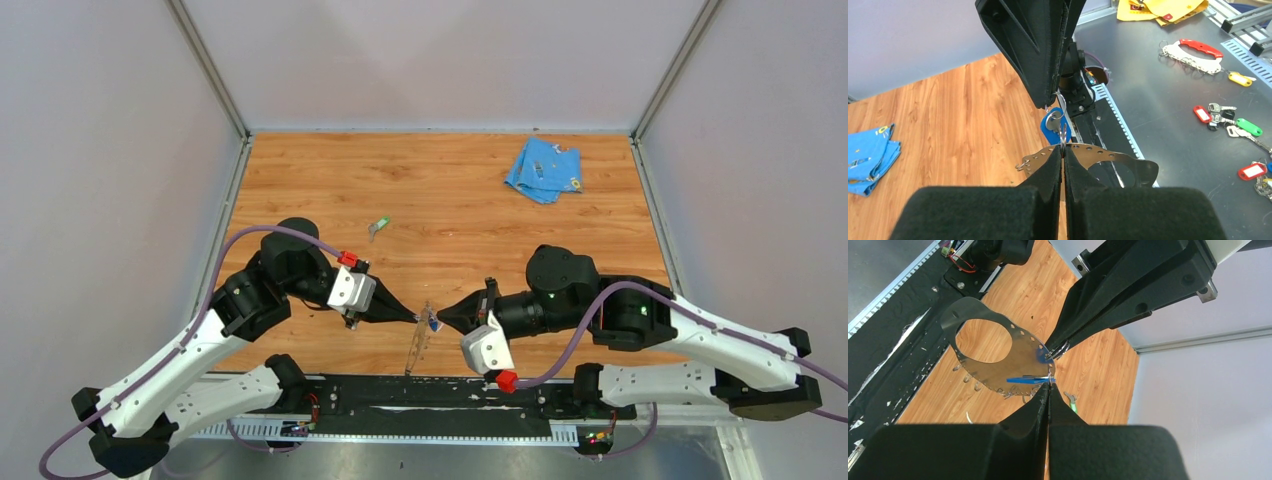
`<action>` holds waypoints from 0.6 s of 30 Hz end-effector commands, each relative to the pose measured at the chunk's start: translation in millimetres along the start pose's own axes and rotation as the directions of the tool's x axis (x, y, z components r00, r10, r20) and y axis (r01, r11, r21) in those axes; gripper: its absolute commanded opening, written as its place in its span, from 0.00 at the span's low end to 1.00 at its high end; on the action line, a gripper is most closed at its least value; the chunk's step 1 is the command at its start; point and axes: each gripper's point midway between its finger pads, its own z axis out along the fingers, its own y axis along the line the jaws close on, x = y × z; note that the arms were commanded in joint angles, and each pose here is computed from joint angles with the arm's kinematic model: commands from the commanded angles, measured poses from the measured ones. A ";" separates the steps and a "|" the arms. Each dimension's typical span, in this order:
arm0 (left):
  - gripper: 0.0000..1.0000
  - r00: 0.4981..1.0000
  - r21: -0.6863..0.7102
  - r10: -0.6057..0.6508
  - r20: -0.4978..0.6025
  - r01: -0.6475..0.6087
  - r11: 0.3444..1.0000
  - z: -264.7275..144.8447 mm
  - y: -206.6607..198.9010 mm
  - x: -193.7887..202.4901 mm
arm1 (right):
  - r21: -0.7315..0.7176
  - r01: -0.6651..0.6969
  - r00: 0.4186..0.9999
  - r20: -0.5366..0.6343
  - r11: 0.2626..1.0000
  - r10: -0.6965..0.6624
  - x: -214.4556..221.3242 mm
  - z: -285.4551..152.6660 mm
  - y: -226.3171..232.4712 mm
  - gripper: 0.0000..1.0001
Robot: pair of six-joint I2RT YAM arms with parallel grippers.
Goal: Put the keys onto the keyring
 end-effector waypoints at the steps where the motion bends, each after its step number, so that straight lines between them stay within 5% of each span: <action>1: 0.00 0.999 0.004 0.039 0.037 -0.039 0.999 -1.7 -0.5 -19.7 | 0.012 0.032 0.999 0.005 0.999 -0.032 -9.0 -6.5 -5.7 0.00; 18: 0.00 0.998 -0.008 0.064 0.009 -0.064 0.998 -4.4 0.7 -16.8 | 0.034 0.010 1.000 -0.002 0.999 -0.010 -13.5 0.0 -16.0 0.00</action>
